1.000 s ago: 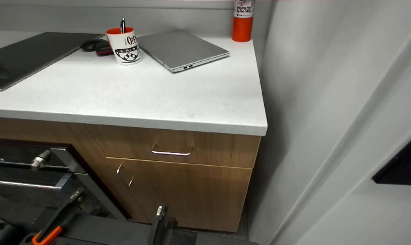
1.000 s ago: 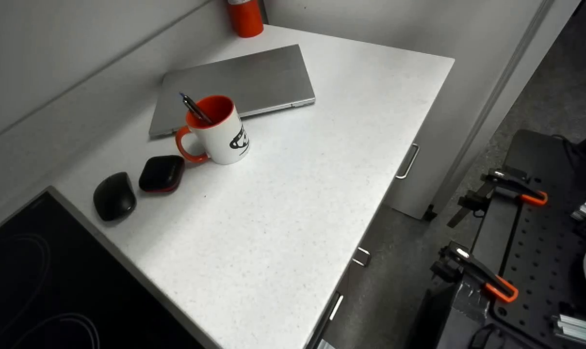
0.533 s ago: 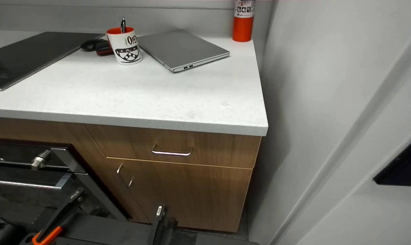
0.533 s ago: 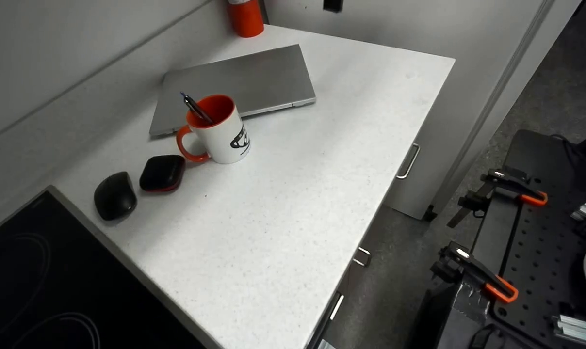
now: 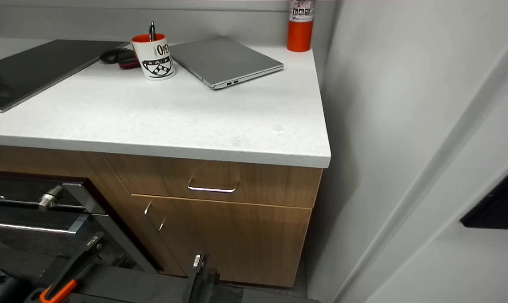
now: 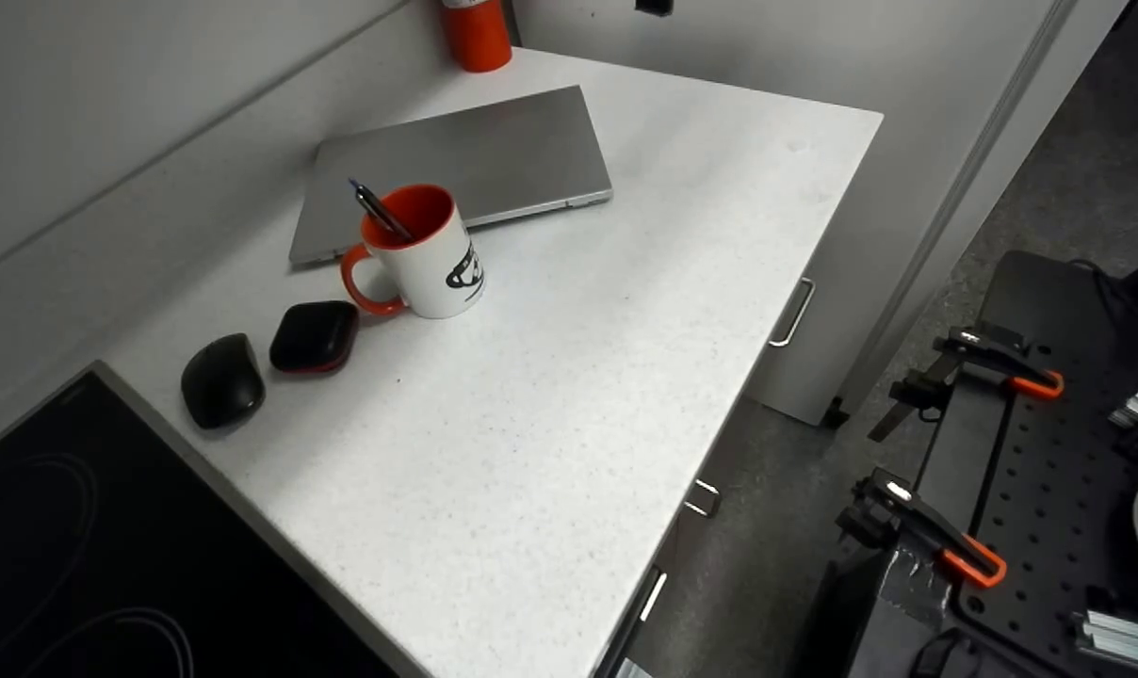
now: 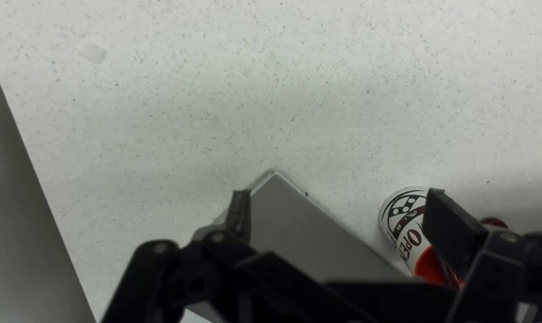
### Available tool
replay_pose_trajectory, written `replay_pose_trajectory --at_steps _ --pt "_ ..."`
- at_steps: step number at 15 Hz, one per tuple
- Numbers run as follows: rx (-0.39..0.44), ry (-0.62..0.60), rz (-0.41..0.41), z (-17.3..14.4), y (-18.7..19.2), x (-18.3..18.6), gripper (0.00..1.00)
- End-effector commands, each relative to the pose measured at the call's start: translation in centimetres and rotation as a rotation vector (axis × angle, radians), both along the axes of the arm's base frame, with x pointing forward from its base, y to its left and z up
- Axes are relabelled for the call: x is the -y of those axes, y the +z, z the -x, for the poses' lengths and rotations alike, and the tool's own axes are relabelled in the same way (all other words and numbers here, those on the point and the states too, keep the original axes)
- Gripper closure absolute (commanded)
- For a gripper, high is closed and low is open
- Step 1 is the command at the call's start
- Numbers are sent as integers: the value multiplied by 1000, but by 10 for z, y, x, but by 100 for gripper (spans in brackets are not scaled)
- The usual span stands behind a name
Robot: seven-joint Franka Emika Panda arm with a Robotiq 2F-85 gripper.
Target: Remove the black pen from the white and red mug
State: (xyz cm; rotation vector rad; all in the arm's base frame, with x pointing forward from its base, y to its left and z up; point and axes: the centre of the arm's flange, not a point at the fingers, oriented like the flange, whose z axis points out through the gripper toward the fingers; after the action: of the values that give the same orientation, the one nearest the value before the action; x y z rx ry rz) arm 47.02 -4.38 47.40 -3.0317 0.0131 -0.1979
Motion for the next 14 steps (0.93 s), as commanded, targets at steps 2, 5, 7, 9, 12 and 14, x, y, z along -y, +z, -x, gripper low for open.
replay_pose_trajectory --at_steps 2,5,7,9,12,14 --pt "60 20 -9 -32 -19 -18 0" --pt "151 44 -48 -63 -34 -56 0" --pt "177 60 -75 -80 -46 -85 0" --pt "231 79 -83 -98 -56 -115 0" --pt "305 100 -93 -127 -70 -152 0" --pt "310 110 -116 -141 -79 -169 0"
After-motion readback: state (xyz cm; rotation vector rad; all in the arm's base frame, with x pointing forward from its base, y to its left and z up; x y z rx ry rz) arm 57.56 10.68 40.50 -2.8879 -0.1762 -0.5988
